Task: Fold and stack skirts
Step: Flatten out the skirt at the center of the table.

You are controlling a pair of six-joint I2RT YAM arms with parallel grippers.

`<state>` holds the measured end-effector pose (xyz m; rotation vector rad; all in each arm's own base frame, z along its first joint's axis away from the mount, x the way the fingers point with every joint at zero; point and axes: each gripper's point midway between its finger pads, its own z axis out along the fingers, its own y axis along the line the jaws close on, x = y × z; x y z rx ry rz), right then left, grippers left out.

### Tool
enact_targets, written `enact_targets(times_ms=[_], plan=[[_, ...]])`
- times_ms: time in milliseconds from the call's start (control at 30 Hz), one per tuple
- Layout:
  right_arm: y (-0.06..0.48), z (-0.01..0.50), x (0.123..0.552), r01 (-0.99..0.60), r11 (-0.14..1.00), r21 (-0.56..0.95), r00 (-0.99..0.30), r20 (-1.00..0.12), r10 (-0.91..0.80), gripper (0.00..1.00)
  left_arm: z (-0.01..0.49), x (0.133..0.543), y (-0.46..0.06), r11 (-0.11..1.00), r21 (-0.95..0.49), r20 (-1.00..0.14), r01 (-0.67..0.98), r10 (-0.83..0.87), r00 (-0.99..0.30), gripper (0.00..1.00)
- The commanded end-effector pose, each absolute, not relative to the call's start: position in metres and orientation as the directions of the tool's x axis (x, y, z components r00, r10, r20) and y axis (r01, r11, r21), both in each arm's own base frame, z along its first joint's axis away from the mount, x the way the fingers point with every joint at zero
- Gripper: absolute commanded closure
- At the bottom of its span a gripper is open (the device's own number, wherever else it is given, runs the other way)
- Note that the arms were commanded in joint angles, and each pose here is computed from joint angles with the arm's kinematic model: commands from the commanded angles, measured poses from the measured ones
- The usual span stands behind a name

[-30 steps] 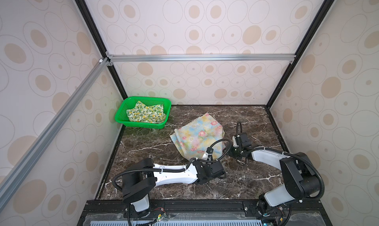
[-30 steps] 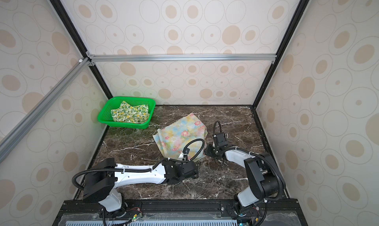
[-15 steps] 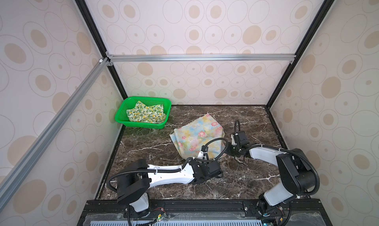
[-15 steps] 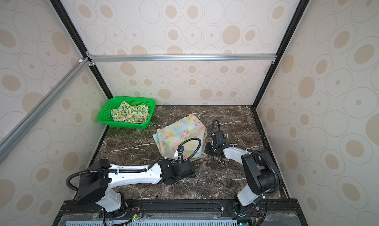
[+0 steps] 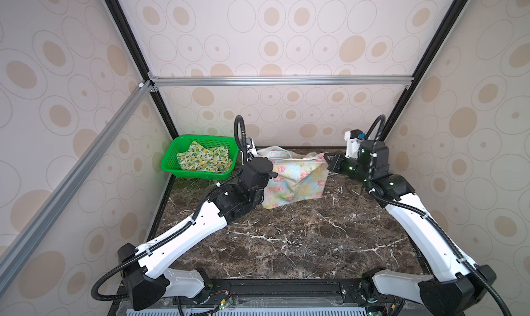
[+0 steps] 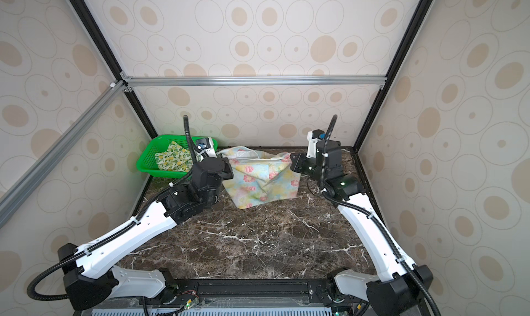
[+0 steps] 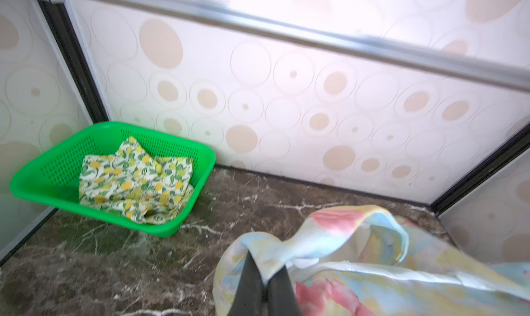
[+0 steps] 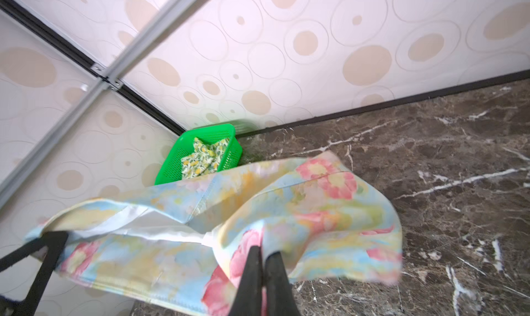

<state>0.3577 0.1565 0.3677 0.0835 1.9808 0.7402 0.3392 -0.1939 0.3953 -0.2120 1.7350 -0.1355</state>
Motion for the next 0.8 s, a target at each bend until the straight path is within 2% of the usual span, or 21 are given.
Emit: enact_targets(times_ms=[0,233,467,633,767], plan=[[0.149,0.359,0.342,-0.212,0.828,0.519,-0.556,-0.761,0.334,1.00,0.413,0.338,-0.175,0.985,-0.126,-0.983,-0.117,-0.139,-0.118,1.00],[0.131,0.352,0.362,-0.159,0.867,0.472,-0.536,-0.778,0.326,1.00,0.408,0.357,-0.159,0.985,-0.097,-0.985,-0.144,-0.116,-0.128,1.00],[0.121,0.340,0.427,-0.132,0.880,0.457,-0.549,-0.773,0.319,1.00,0.400,0.421,-0.168,0.987,-0.069,-0.985,-0.144,-0.090,-0.145,1.00],[0.104,0.372,0.468,-0.146,0.893,0.425,-0.464,-0.827,0.318,1.00,0.421,0.471,-0.170,0.984,-0.093,-0.990,-0.153,-0.107,-0.089,1.00],[0.104,0.407,0.467,-0.196,0.901,0.386,-0.407,-0.868,0.283,1.00,0.446,0.480,-0.176,0.983,-0.139,-0.990,-0.118,-0.142,-0.021,1.00]])
